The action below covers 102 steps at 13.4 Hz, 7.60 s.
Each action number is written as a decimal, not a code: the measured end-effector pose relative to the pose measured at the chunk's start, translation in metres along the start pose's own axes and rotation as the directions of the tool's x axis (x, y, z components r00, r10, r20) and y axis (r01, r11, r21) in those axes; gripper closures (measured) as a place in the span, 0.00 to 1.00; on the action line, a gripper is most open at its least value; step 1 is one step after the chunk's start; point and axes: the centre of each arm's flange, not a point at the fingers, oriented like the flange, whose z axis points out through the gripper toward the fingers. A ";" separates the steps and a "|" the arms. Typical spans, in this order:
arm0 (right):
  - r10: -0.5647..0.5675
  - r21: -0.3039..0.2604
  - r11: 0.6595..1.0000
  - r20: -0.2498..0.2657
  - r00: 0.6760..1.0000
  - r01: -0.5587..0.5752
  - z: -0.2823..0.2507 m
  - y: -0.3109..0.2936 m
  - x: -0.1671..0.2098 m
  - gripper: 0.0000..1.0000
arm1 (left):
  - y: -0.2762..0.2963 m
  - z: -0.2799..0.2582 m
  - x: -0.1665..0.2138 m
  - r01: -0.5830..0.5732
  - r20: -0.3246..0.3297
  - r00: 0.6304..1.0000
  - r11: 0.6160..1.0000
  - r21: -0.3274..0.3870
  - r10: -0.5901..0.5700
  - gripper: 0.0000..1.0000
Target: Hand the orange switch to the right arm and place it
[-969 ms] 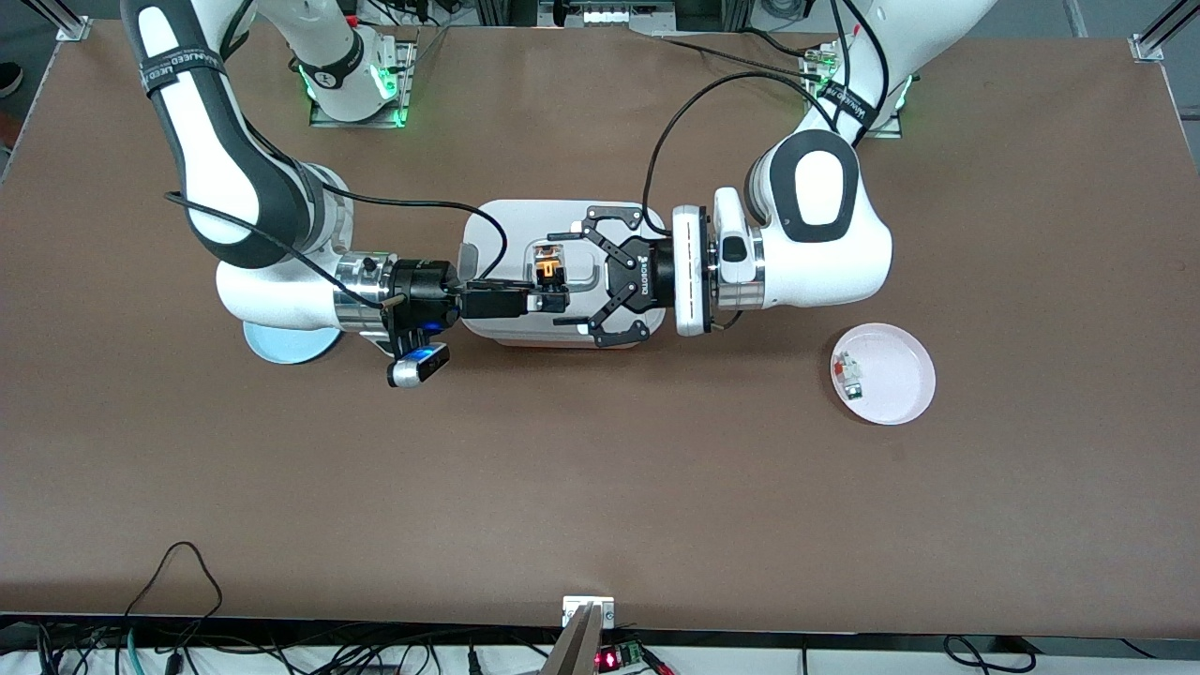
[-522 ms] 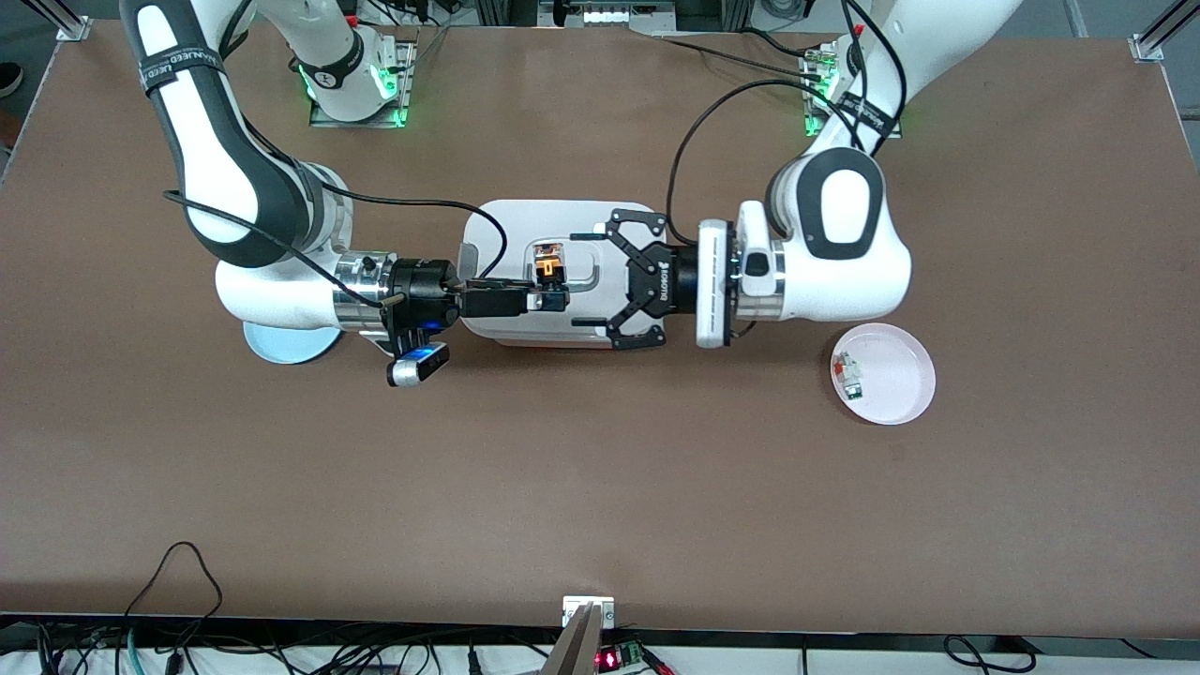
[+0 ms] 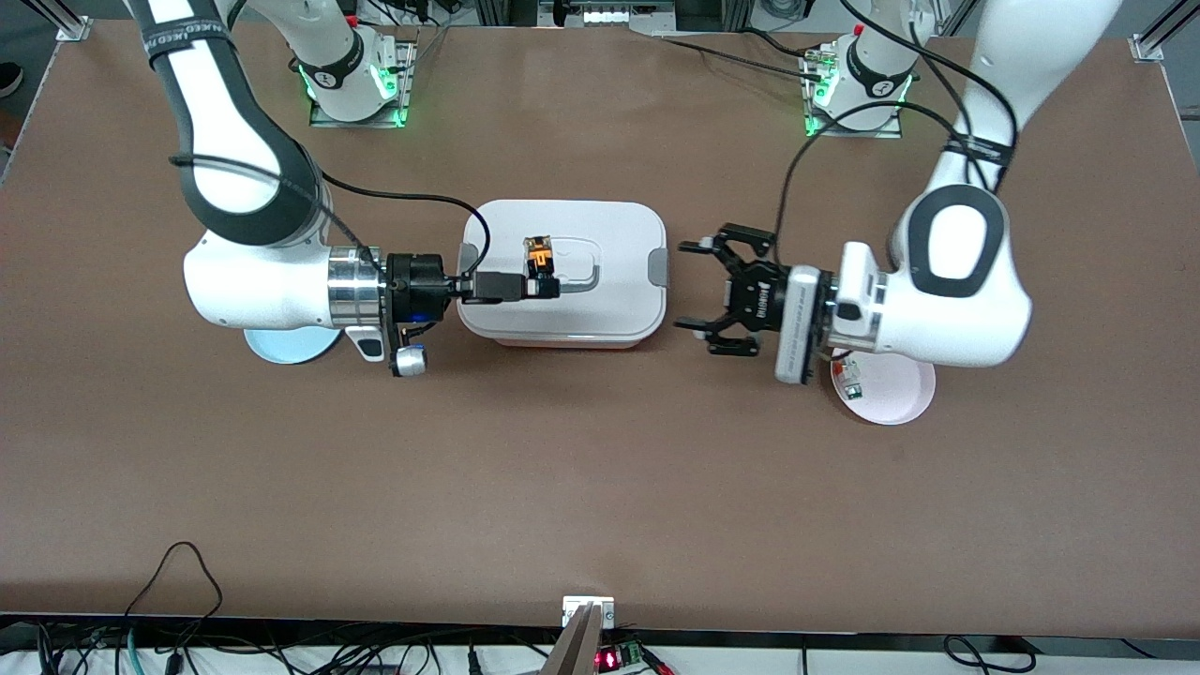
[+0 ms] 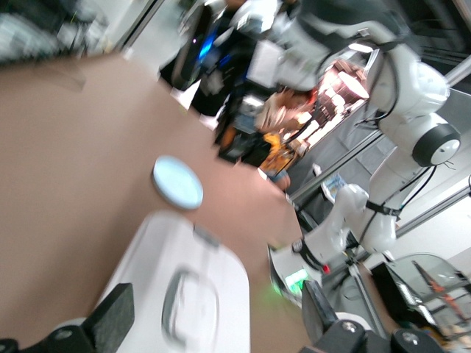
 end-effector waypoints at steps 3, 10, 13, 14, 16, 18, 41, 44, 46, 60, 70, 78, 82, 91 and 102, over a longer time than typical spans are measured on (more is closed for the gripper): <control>-0.132 -0.290 0.944 0.104 0.986 0.158 -0.012 0.001 -0.020 0.61 | -0.007 -0.046 -0.022 0.186 0.177 0.962 0.972 0.142 -0.210 0.00; -0.357 -0.625 0.476 0.505 0.785 0.619 -0.096 0.030 -0.038 0.61 | 0.010 -0.081 -0.036 0.199 0.457 0.697 0.761 0.617 -0.553 0.00; -0.350 -0.588 0.319 0.655 0.670 0.743 -0.123 0.055 -0.036 0.61 | 0.040 -0.070 -0.019 0.135 0.441 0.568 0.607 0.783 -0.695 0.00; -0.349 -0.562 0.284 0.694 0.630 0.777 -0.134 0.065 -0.034 0.61 | 0.051 -0.065 -0.012 0.093 0.432 0.540 0.562 0.822 -0.722 0.00; -0.372 -0.505 0.220 0.748 0.550 0.835 -0.157 0.090 -0.027 0.61 | 0.067 -0.066 -0.001 0.038 0.403 0.519 0.492 0.870 -0.754 0.00; -0.415 -0.436 0.147 0.788 0.455 0.888 -0.177 0.118 -0.020 0.61 | 0.078 -0.079 0.005 0.047 0.359 0.508 0.442 0.896 -0.783 0.00; -0.479 -0.294 -0.210 0.862 0.164 0.932 -0.177 0.368 -0.045 0.61 | 0.140 -0.195 -0.033 0.319 -0.147 0.660 0.097 0.943 -0.737 0.00; -0.481 -0.296 -0.201 0.860 0.169 0.934 -0.176 0.377 -0.044 0.55 | 0.139 -0.196 -0.033 0.322 -0.150 0.659 0.095 0.942 -0.737 0.00; -0.481 -0.297 -0.202 0.860 0.169 0.933 -0.176 0.376 -0.044 0.35 | 0.139 -0.196 -0.033 0.322 -0.151 0.659 0.096 0.942 -0.737 0.00; -0.442 -0.706 0.190 0.559 0.701 0.682 -0.241 0.190 -0.036 0.00 | 0.139 -0.195 -0.034 0.324 -0.151 0.658 0.097 0.941 -0.738 0.00; -0.364 -0.900 0.325 0.164 0.917 0.290 -0.252 0.054 -0.106 0.00 | 0.139 -0.195 -0.034 0.324 -0.151 0.658 0.097 0.941 -0.738 0.00; -0.364 -0.918 0.381 -0.040 0.931 0.110 -0.279 -0.009 -0.148 0.00 | 0.139 -0.195 -0.034 0.324 -0.151 0.658 0.097 0.941 -0.738 0.00; -0.340 -0.912 0.405 -0.086 0.936 0.063 -0.295 -0.002 -0.149 0.00 | 0.139 -0.195 -0.034 0.324 -0.151 0.658 0.097 0.941 -0.738 0.00; -0.304 -0.904 0.426 -0.180 0.936 -0.036 -0.322 -0.031 -0.165 0.00 | 0.139 -0.195 -0.034 0.324 -0.151 0.658 0.097 0.941 -0.738 0.00; -0.313 -0.916 0.401 -0.162 0.936 -0.024 -0.315 -0.037 -0.165 0.00 | 0.139 -0.195 -0.034 0.324 -0.151 0.658 0.097 0.941 -0.738 0.00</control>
